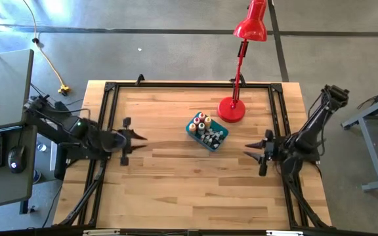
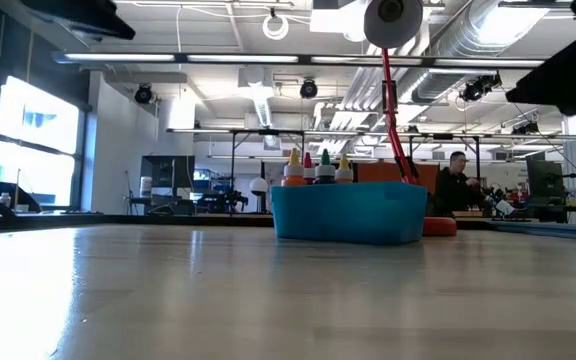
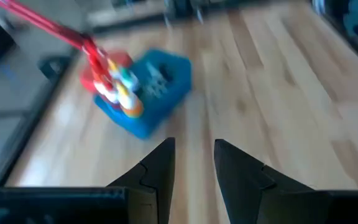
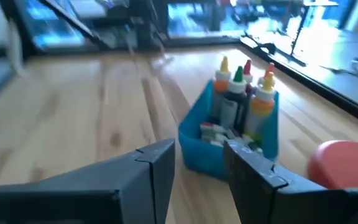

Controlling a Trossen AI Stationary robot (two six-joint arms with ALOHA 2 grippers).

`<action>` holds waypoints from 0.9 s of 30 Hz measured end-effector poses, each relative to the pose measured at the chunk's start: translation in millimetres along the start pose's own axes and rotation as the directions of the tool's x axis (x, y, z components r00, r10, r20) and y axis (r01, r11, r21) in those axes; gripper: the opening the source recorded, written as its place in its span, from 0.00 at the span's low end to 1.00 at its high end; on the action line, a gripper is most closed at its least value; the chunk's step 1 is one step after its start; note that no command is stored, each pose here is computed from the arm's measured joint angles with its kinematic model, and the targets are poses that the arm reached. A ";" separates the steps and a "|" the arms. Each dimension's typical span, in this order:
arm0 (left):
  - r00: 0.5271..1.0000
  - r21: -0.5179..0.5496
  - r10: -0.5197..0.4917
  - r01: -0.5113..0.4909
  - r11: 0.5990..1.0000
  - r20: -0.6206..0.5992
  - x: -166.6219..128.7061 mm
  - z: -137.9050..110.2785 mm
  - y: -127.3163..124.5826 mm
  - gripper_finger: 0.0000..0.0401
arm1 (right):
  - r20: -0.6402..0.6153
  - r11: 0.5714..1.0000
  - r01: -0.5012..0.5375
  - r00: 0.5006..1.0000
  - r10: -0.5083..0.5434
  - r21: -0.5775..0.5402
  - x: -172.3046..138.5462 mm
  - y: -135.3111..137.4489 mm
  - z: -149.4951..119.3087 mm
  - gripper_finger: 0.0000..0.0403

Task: Pick & Place food coloring
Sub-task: Return to home position

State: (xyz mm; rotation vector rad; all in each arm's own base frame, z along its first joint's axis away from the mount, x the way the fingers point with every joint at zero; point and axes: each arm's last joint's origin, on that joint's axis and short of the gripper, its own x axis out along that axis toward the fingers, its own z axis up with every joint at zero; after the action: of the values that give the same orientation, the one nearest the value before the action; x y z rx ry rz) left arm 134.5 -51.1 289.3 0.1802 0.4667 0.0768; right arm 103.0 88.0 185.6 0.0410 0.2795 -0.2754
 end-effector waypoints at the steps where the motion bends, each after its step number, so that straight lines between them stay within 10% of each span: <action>1: 0.999 -0.008 0.011 -0.010 1.000 0.052 -0.9 -8.3 4.2 0.27 | 0.028 1.000 -0.020 0.999 0.020 0.016 -0.2 -4.2 -5.7 0.32; 13: 0.865 -0.045 -0.059 0.093 0.995 0.499 -19.9 -86.0 27.8 0.27 | 0.318 0.963 -0.252 0.909 0.268 -0.092 -13.7 -31.7 -11.9 0.32; 20: 0.889 -0.063 0.025 0.004 0.998 0.458 10.3 -109.7 23.0 0.27 | 0.408 0.902 -0.315 0.812 0.418 -0.296 -22.5 -37.1 -3.3 0.32; 27: 0.887 -0.094 0.073 -0.034 0.995 0.455 25.9 -125.8 22.9 0.27 | 0.391 0.900 -0.283 0.827 0.404 -0.331 -22.2 -39.7 -6.4 0.32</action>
State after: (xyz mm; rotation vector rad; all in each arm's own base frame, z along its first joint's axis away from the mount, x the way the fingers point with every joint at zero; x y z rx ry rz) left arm 99.8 -6.1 171.9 0.1233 -0.0164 0.1043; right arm 69.9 56.1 185.6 -0.2309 -0.1636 0.1237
